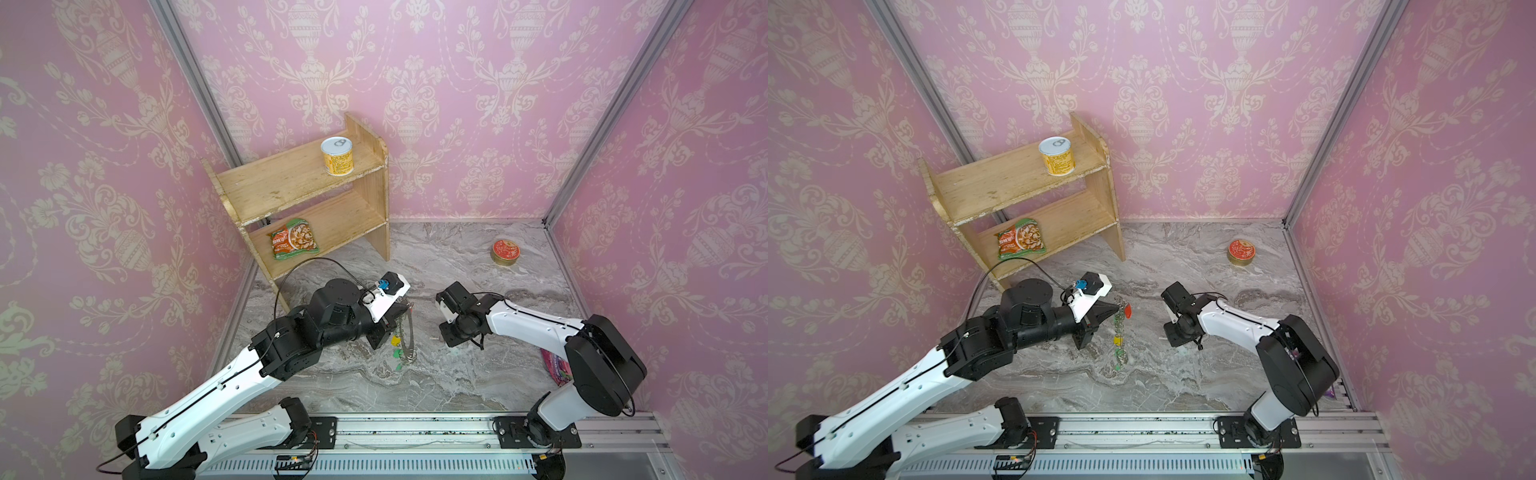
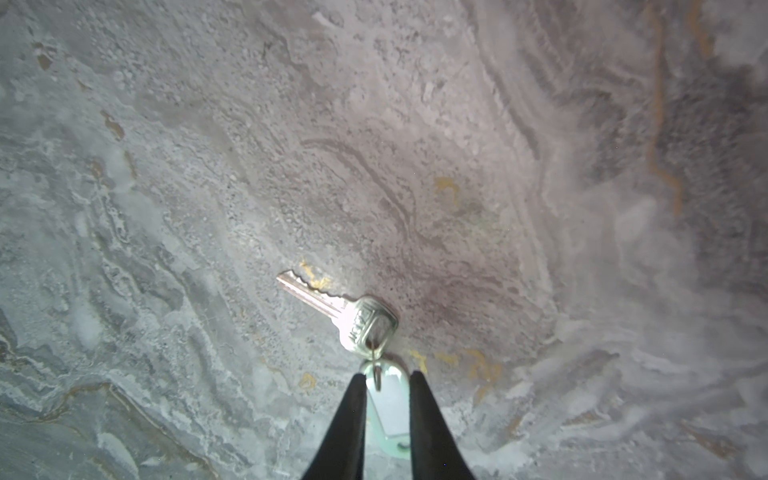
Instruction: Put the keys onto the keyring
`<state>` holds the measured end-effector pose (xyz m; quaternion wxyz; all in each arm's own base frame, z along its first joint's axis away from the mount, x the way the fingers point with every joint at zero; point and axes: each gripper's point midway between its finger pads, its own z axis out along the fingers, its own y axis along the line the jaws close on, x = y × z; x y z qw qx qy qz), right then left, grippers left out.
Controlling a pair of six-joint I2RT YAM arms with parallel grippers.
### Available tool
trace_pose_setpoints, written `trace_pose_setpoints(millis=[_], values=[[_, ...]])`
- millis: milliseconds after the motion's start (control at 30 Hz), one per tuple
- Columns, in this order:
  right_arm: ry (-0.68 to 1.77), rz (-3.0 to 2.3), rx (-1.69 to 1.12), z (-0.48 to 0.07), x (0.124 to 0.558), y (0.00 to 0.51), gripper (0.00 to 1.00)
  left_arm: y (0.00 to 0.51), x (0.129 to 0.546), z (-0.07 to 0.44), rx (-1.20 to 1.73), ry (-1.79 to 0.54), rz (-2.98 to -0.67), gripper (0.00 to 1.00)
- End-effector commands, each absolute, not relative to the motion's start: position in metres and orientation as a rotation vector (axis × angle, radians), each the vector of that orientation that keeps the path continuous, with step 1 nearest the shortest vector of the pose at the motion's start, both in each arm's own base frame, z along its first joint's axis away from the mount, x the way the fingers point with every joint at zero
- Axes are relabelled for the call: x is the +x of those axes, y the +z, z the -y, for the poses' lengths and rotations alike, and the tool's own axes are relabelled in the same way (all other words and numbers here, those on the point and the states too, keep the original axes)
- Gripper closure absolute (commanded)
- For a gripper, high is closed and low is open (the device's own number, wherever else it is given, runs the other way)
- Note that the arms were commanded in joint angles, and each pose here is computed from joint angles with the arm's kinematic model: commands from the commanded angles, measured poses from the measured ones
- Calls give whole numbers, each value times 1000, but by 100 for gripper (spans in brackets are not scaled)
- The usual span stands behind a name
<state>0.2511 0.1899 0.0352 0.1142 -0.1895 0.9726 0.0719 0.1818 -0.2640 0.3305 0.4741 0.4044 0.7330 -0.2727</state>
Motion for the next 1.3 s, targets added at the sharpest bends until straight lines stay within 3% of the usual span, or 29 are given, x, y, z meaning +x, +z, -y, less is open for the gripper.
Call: trace_pose_setpoints(millis=[0, 833, 1000, 1267], values=[[216, -2873, -536, -187, 243, 32, 79, 358, 180, 267, 978, -707, -1714, 100], [240, -2860, -575, -195, 248, 23, 84, 360, 180, 268, 978, -710, -1717, 100], [225, -2855, -573, -192, 248, 24, 100, 360, 179, 268, 977, -711, -1719, 100], [292, -2776, -624, -194, 244, 63, 100, 362, 179, 269, 991, -702, -1713, 100]])
